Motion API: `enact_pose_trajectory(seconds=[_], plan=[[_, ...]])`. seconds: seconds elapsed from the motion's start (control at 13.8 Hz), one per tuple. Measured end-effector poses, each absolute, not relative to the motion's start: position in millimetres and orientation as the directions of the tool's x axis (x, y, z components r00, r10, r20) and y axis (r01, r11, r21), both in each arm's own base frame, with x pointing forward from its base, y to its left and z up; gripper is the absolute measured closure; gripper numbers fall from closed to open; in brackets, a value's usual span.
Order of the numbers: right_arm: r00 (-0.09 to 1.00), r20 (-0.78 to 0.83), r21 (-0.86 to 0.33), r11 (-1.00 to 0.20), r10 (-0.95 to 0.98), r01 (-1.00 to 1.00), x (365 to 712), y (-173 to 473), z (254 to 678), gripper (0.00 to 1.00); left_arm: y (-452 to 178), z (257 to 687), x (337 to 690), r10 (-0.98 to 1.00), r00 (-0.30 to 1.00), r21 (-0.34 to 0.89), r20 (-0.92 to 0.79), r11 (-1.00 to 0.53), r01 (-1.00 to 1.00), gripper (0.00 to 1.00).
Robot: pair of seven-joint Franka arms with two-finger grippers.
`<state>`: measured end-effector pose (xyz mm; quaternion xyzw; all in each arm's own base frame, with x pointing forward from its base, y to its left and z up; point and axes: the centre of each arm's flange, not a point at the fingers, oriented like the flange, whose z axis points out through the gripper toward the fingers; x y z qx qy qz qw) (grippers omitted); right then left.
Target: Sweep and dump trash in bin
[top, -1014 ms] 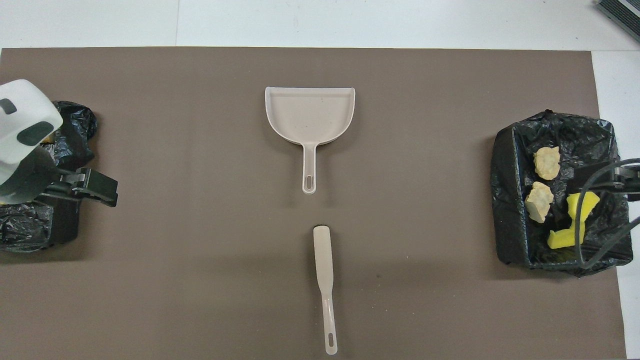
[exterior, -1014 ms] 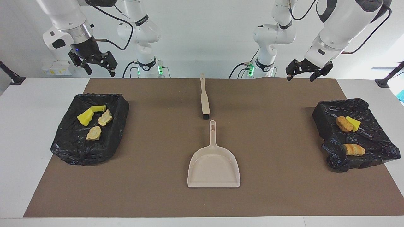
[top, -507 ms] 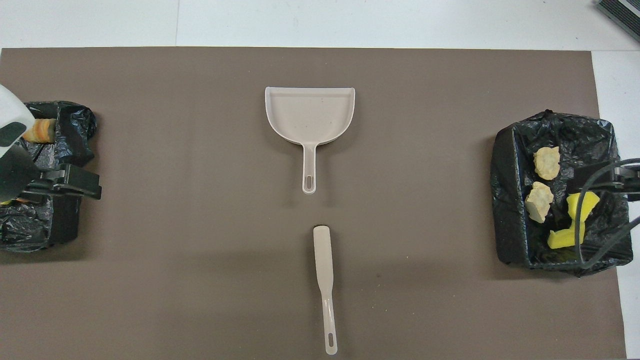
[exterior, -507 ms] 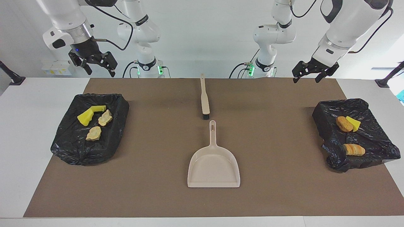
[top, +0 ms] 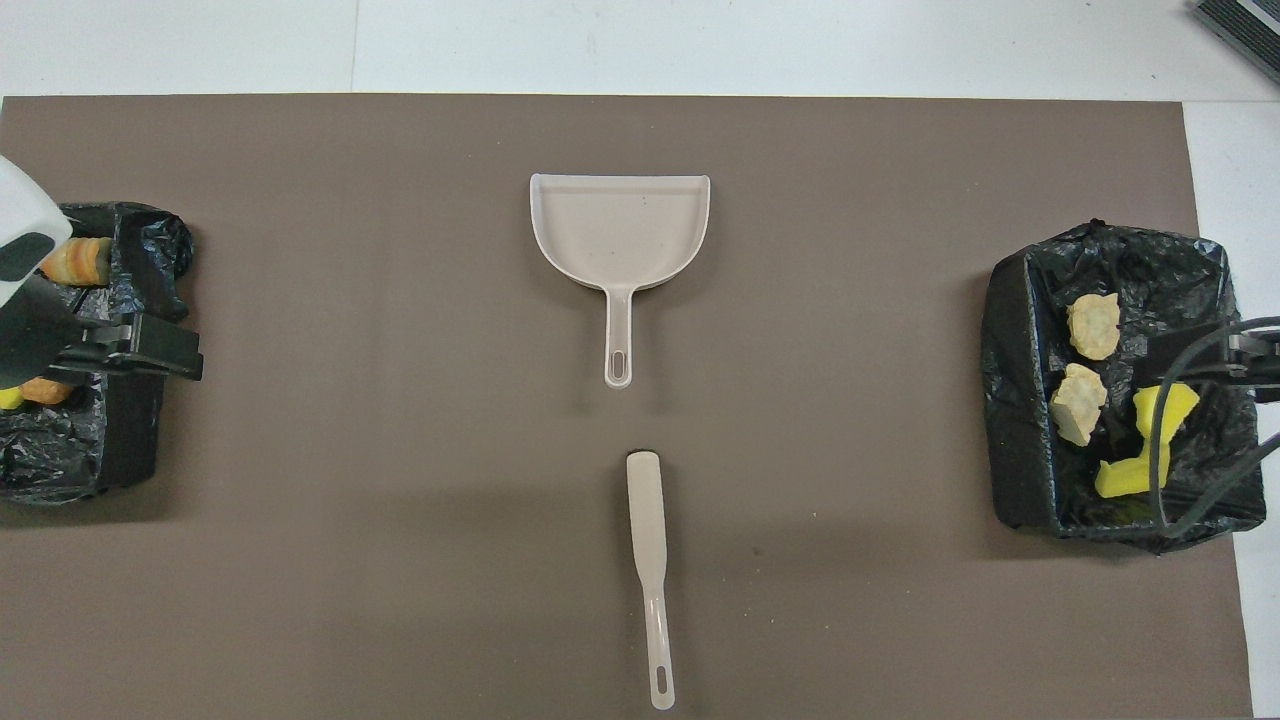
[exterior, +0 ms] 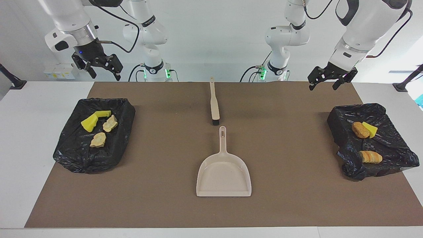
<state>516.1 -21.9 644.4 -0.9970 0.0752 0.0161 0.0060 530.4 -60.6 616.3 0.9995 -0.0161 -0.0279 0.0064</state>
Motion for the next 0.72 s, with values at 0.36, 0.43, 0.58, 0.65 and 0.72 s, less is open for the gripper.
enact_pose_trajectory(seconds=[0.36,0.43,0.58,0.65,0.72], plan=[[0.988,-0.033,-0.01,-0.989,-0.15,-0.15,516.1,-21.9,644.4,0.0,-64.3,616.3,530.0,-0.051,0.997,-0.016,-0.053,-0.998,-0.052,0.0],[0.988,-0.033,-0.01,-0.989,-0.15,-0.15,516.1,-21.9,644.4,0.0,-64.9,616.3,529.9,-0.068,0.996,-0.018,-0.053,-0.997,-0.069,0.0],[0.988,-0.033,-0.01,-0.989,-0.15,-0.15,516.1,-21.9,644.4,0.0,-64.6,616.3,530.0,-0.097,0.994,-0.018,-0.054,-0.995,-0.098,0.0],[0.988,-0.033,-0.01,-0.989,-0.15,-0.15,516.1,-21.9,644.4,0.0,-64.6,616.3,530.0,-0.102,0.993,-0.018,-0.054,-0.994,-0.103,0.0],[0.988,-0.033,-0.01,-0.989,-0.15,-0.15,516.1,-21.9,644.4,0.0,-64.7,616.3,530.0,-0.104,0.993,-0.018,-0.053,-0.994,-0.106,0.0]])
